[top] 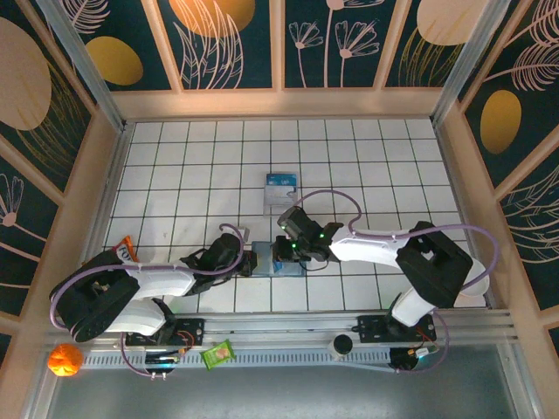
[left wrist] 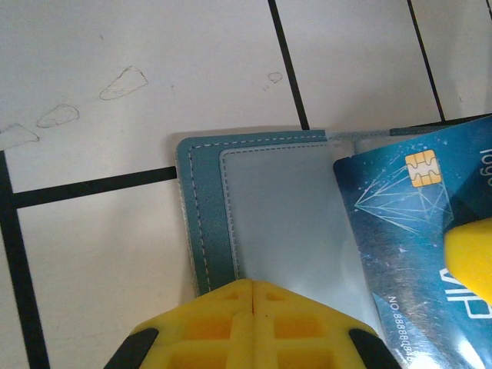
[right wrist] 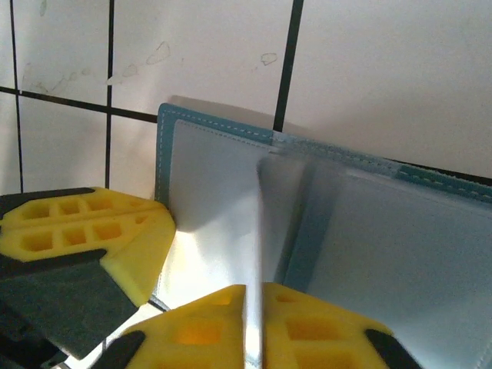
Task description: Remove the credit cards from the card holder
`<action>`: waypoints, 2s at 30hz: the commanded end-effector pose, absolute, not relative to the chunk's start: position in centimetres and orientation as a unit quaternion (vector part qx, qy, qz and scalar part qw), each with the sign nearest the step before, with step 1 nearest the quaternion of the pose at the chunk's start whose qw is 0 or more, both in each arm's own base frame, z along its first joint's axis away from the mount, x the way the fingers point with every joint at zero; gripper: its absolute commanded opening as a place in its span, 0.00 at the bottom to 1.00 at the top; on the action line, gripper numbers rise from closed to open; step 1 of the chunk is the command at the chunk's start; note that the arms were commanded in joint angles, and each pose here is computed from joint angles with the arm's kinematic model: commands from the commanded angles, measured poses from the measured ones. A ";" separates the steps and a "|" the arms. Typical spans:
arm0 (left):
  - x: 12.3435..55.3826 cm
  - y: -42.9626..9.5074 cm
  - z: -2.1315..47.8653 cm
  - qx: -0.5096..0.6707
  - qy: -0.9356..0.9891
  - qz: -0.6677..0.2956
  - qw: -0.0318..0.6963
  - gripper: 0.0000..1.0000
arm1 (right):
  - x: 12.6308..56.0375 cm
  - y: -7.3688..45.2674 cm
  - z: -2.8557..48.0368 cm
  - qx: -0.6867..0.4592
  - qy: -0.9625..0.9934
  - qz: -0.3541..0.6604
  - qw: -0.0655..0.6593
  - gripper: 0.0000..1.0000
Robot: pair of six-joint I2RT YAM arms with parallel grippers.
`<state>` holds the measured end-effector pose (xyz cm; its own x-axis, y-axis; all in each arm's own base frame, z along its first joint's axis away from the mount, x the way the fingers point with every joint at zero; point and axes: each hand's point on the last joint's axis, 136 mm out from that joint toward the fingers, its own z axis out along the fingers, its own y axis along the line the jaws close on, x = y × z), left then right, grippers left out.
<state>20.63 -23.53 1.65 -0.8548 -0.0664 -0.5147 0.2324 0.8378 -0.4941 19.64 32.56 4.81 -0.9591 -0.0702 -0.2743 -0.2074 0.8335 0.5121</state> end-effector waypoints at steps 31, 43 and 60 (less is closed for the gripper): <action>21.4 -18.2 8.9 -0.019 0.907 -0.232 0.351 0.99 | 30.7 33.0 20.7 -0.573 0.742 0.109 0.332 0.00; 22.2 -17.2 11.1 -0.023 0.907 -0.197 0.371 0.99 | 35.9 32.5 16.3 -0.650 0.713 0.032 0.259 0.00; 24.4 -17.1 9.2 -0.049 0.918 -0.227 0.322 0.99 | 42.0 31.8 14.1 -0.666 0.691 -0.012 0.279 0.00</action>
<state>23.78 -16.35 8.20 -0.7887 -0.2495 -0.5618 0.0245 0.9004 -0.4343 40.26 31.43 13.23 0.0095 -0.9309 -0.3653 -0.9367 0.1195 -0.3290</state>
